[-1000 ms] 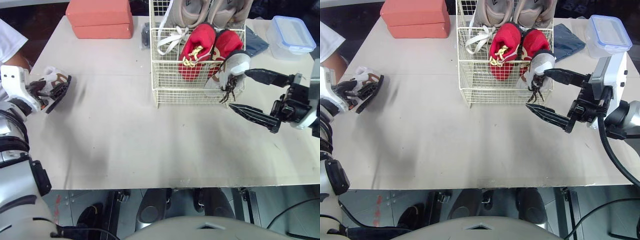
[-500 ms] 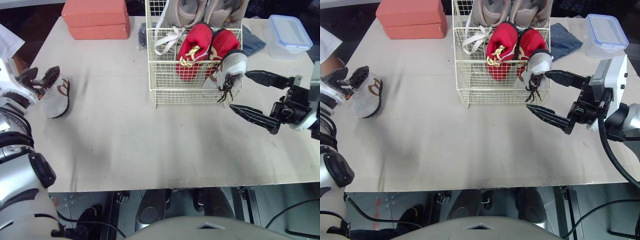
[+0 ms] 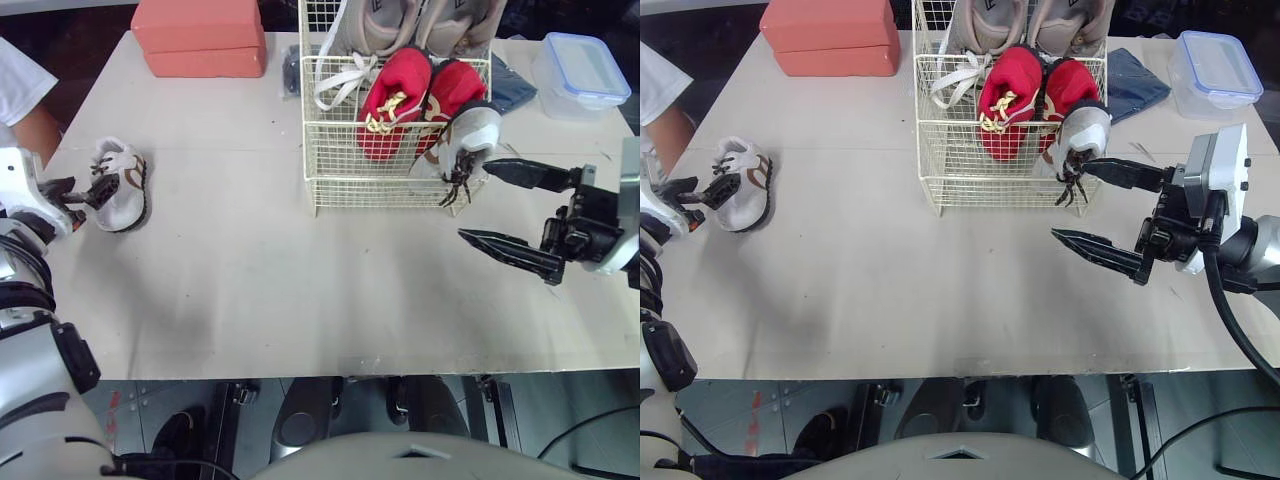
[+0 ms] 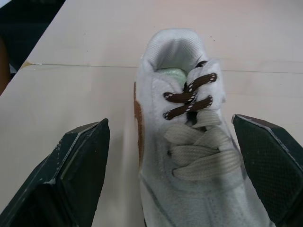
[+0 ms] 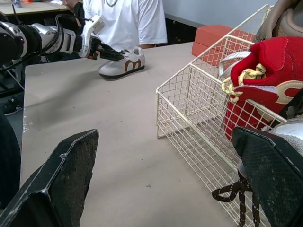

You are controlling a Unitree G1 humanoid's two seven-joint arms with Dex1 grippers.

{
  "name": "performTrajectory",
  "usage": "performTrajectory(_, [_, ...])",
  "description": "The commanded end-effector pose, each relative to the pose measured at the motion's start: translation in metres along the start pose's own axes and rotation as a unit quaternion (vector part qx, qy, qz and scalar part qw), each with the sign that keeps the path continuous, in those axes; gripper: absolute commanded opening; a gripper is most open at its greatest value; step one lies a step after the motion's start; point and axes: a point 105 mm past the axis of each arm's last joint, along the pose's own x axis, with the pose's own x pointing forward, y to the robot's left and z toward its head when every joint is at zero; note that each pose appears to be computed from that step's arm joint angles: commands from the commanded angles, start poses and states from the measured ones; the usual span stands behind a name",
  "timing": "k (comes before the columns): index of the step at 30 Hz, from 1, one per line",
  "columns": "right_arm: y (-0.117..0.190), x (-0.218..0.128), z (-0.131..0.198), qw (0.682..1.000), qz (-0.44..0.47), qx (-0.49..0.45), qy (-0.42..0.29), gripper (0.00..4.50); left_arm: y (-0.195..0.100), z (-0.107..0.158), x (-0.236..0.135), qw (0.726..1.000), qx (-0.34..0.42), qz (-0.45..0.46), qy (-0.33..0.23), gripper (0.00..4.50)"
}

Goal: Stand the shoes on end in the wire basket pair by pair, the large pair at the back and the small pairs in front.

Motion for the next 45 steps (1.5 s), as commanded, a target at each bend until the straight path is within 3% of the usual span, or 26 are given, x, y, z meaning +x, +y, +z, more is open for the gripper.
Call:
performTrajectory(1, [0.003, -0.001, 0.008, 1.000, 0.012, -0.029, 0.003, 4.45, 0.001, -0.007, -0.001, 1.000, -0.005, 0.004, 0.023, 4.50])
performTrajectory(4, [0.003, -0.002, 0.007, 0.999, 0.015, -0.033, 0.015, 4.50, -0.005, -0.008, 0.004, 1.000, -0.001, -0.005, 0.027, 3.66])
performTrajectory(7, [0.002, -0.003, 0.006, 0.999, 0.015, -0.036, 0.019, 4.50, -0.007, -0.005, 0.006, 1.000, 0.008, -0.009, 0.020, 2.29])
performTrajectory(10, [0.001, -0.003, 0.008, 0.999, 0.014, -0.036, 0.017, 4.50, -0.010, 0.003, 0.007, 1.000, 0.021, -0.016, -0.007, 1.36])
performTrajectory(11, [0.001, -0.003, 0.008, 0.999, 0.013, -0.036, 0.017, 4.50, -0.013, 0.009, 0.007, 0.999, 0.023, -0.022, -0.027, 1.25])
performTrajectory(12, [0.002, -0.003, 0.007, 0.999, 0.013, -0.035, 0.017, 4.50, -0.014, 0.017, 0.007, 0.998, 0.016, -0.025, -0.052, 0.73])
performTrajectory(15, [0.002, -0.003, 0.007, 0.999, 0.011, -0.034, 0.015, 4.50, -0.020, 0.042, 0.005, 0.990, 0.009, -0.044, -0.131, 0.23])
performTrajectory(19, [-0.001, -0.004, 0.012, 0.999, 0.004, -0.033, 0.001, 4.50, -0.046, 0.089, 0.000, 0.959, -0.007, -0.109, -0.263, 0.22])
performTrajectory(22, [-0.004, -0.004, 0.017, 0.999, -0.003, -0.035, -0.012, 4.50, -0.088, 0.131, -0.005, 0.920, 0.013, -0.172, -0.353, 0.22])
performTrajectory(28, [-0.010, -0.001, 0.023, 0.999, -0.015, -0.037, -0.033, 4.50, -0.180, 0.191, -0.023, 0.846, -0.004, -0.250, -0.470, 0.22])
performTrajectory(32, [-0.017, -0.003, 0.028, 0.997, -0.042, -0.037, -0.051, 4.50, -0.241, 0.204, -0.038, 0.814, -0.044, -0.306, -0.492, 0.22])
performTrajectory(37, [-0.021, 0.008, 0.044, 0.991, -0.075, 0.005, -0.112, 4.50, -0.311, 0.195, -0.061, 0.780, -0.069, -0.406, -0.472, 0.22])
performTrajectory(41, [-0.024, 0.030, 0.060, 0.977, -0.097, 0.076, -0.175, 4.50, -0.342, 0.183, -0.071, 0.763, -0.078, -0.462, -0.445, 0.22])
performTrajectory(45, [-0.041, 0.057, 0.057, 0.957, -0.155, 0.158, -0.186, 4.50, -0.370, 0.171, -0.086, 0.735, -0.068, -0.525, -0.423, 0.22])
